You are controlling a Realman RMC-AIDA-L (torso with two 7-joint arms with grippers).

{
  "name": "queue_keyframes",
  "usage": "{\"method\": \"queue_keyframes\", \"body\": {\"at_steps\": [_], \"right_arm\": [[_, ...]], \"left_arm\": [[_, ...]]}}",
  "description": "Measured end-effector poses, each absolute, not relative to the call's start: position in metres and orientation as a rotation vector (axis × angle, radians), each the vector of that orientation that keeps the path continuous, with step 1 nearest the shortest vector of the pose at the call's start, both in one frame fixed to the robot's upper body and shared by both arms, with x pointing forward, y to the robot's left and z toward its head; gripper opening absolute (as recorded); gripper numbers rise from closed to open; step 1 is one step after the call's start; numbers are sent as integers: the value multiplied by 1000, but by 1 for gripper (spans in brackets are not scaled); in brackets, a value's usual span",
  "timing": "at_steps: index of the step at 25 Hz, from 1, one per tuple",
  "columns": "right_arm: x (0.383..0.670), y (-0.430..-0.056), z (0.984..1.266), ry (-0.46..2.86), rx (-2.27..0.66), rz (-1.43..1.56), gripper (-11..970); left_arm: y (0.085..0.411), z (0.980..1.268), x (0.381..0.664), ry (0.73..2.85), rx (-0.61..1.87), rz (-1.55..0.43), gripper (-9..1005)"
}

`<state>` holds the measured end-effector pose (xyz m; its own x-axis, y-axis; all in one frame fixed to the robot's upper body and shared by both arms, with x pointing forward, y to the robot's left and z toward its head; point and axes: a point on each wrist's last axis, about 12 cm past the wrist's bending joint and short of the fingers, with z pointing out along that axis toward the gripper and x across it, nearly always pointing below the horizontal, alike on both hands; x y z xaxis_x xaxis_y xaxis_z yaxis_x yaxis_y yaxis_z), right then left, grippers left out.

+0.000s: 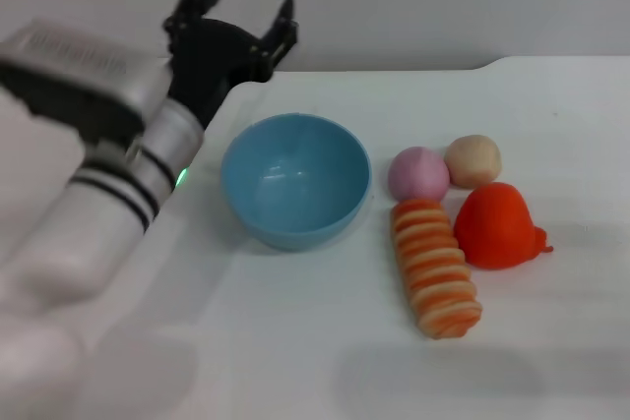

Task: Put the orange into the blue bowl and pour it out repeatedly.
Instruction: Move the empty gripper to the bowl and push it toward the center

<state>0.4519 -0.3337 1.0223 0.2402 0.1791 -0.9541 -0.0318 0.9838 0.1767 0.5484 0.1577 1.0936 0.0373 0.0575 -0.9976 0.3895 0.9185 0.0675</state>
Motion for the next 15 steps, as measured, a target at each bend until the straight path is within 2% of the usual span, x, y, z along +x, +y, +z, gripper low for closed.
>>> {"method": "queue_keyframes", "body": {"at_steps": [3, 7, 11, 12, 15], "right_arm": [[452, -334, 1022, 1326, 131, 144, 761], [453, -335, 1022, 1326, 128, 140, 761], [454, -335, 1023, 1325, 125, 139, 761], [454, -335, 1023, 1325, 125, 139, 761], [455, -336, 1023, 1325, 123, 139, 761]], "left_arm": [[153, 1114, 568, 1696, 472, -326, 795], [156, 1154, 585, 1798, 638, -324, 798], [176, 1187, 596, 1881, 721, -314, 801], [190, 1197, 600, 1927, 726, -323, 801], [203, 1203, 606, 1991, 709, -346, 802]]}}
